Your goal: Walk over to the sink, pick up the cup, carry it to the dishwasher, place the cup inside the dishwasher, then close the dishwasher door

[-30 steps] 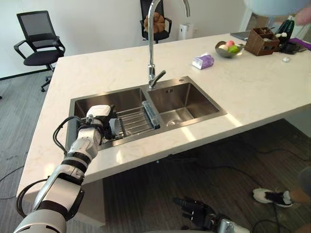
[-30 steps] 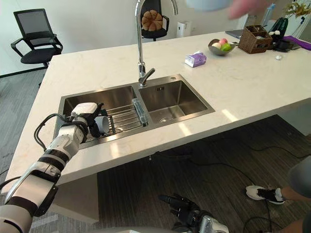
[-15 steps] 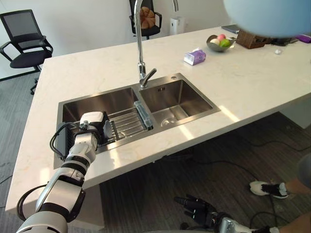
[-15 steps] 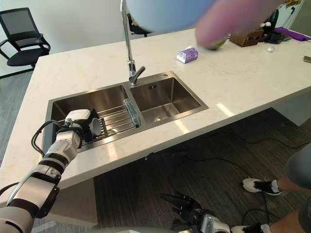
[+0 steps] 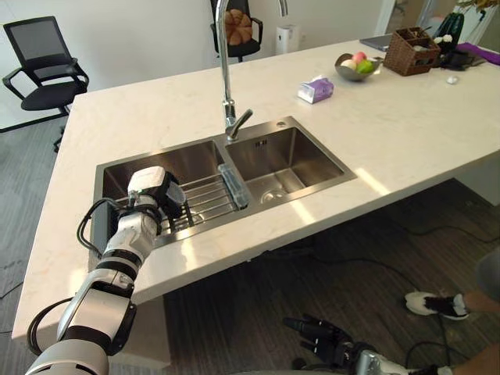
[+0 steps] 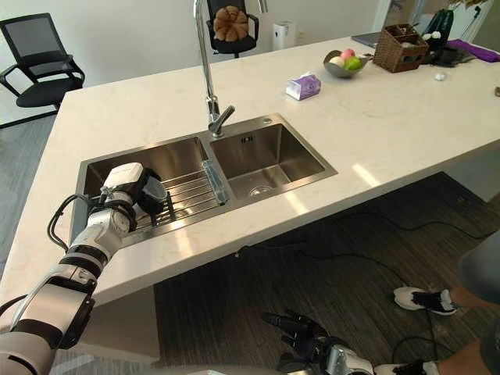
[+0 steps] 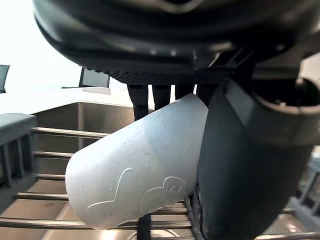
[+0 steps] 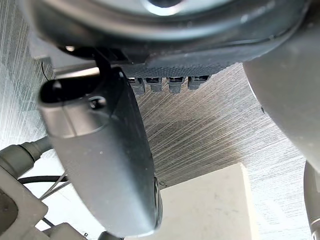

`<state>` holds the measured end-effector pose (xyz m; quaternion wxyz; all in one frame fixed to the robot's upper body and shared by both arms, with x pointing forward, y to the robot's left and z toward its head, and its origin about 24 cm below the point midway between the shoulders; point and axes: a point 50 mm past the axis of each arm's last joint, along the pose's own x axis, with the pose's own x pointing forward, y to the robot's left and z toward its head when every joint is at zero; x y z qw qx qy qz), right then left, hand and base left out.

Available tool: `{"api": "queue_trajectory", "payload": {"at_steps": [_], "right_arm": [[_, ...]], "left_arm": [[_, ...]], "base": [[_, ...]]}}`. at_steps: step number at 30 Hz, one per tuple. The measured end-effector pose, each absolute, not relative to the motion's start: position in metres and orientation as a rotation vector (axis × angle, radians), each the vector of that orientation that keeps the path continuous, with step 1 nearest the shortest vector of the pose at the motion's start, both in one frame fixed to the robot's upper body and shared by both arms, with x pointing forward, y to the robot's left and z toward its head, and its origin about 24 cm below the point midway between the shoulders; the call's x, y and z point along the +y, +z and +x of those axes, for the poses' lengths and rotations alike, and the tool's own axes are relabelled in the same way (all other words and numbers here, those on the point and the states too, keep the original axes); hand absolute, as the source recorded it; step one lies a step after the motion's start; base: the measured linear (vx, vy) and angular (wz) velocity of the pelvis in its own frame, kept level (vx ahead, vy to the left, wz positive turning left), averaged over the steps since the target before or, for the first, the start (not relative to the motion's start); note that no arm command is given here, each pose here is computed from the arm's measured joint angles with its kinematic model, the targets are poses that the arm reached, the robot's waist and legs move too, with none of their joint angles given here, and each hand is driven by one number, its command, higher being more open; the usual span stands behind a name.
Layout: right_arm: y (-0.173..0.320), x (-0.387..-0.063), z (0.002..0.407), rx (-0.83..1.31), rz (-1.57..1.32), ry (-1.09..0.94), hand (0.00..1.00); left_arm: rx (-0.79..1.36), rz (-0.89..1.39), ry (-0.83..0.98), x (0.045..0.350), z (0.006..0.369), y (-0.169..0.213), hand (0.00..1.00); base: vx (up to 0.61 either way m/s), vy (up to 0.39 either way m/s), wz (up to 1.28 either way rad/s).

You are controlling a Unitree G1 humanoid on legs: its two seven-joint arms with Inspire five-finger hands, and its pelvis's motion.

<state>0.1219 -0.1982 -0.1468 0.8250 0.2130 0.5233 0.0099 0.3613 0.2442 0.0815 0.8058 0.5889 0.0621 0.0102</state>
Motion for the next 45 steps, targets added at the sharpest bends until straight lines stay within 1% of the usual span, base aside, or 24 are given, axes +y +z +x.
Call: {"api": "queue_trajectory", "payload": {"at_steps": [4,5,7,9,15,17,18,19,20,21,22,24,29,32,35,37,40,44,45], "right_arm": [[-0.147,-0.2,0.12,1.107,0.448,0.009,1.0],[-0.148,-0.202,0.117,1.108,0.453,-0.007,1.0],[-0.149,-0.204,0.115,1.113,0.457,-0.019,1.0],[-0.15,-0.206,0.112,1.117,0.46,-0.036,1.0],[-0.151,-0.207,0.109,1.117,0.46,-0.066,1.0],[-0.152,-0.206,0.107,1.119,0.464,-0.082,1.0],[-0.153,-0.206,0.105,1.123,0.468,-0.09,1.0],[-0.153,-0.205,0.104,1.124,0.477,-0.102,1.0],[-0.153,-0.205,0.104,1.125,0.478,-0.103,1.0],[-0.154,-0.204,0.101,1.13,0.486,-0.118,1.0],[-0.155,-0.205,0.1,1.134,0.486,-0.121,1.0],[-0.155,-0.204,0.098,1.139,0.494,-0.13,1.0],[-0.156,-0.204,0.096,1.146,0.508,-0.141,1.0],[-0.156,-0.203,0.093,1.141,0.526,-0.159,1.0],[-0.157,-0.203,0.09,1.143,0.523,-0.162,1.0],[-0.157,-0.203,0.089,1.149,0.487,-0.129,1.0],[-0.157,-0.202,0.091,1.149,0.454,-0.089,1.0],[-0.158,-0.202,0.085,1.177,0.385,-0.033,1.0],[-0.157,-0.205,0.086,1.179,0.343,-0.014,1.0]], "left_arm": [[-0.05,1.171,0.017,0.229,0.359,0.11,0.0],[-0.126,1.1,0.004,0.222,0.354,0.121,0.0],[-0.169,1.051,-0.009,0.216,0.351,0.127,0.0],[-0.211,0.951,-0.032,0.211,0.345,0.133,0.0],[-0.124,0.556,-0.049,0.227,0.332,0.123,0.0],[-0.087,0.337,-0.044,0.233,0.322,0.114,0.0],[-0.08,0.282,-0.049,0.233,0.319,0.112,0.0],[-0.067,0.173,-0.065,0.232,0.312,0.106,0.0],[-0.067,0.166,-0.066,0.232,0.311,0.106,0.0],[-0.059,0.058,-0.087,0.229,0.302,0.099,0.0],[-0.062,-0.001,-0.102,0.225,0.297,0.096,0.0],[-0.064,-0.061,-0.121,0.221,0.289,0.092,0.0],[-0.087,-0.134,-0.14,0.212,0.279,0.09,0.0],[-0.168,-0.179,-0.142,0.204,0.275,0.102,0.0],[-0.26,-0.174,-0.128,0.202,0.267,0.118,0.0],[-0.342,-0.142,-0.085,0.204,0.26,0.128,0.0],[-0.371,-0.102,0.002,0.213,0.244,0.129,0.0],[-0.325,-0.059,0.157,0.228,0.219,0.113,0.0],[-0.3,-0.046,0.212,0.236,0.206,0.106,0.0]], "base": [[-0.03,-0.031,0.19],[-0.05,-0.028,0.2],[-0.05,-0.018,0.18],[-0.07,-0.012,0.25],[-0.06,-0.009,0.15],[-0.01,-0.004,0.05],[0.0,0.001,0.13],[0.0,0.002,0.12],[0.0,0.0,0.19],[0.0,0.001,0.1],[-0.01,0.004,0.11],[-0.02,0.002,0.11],[-0.06,0.003,0.13],[-0.08,-0.012,0.21],[-0.06,-0.01,0.16],[-0.05,-0.025,0.21],[-0.05,-0.04,0.49],[-0.07,-0.054,0.82],[-0.13,-0.08,1.03]]}}
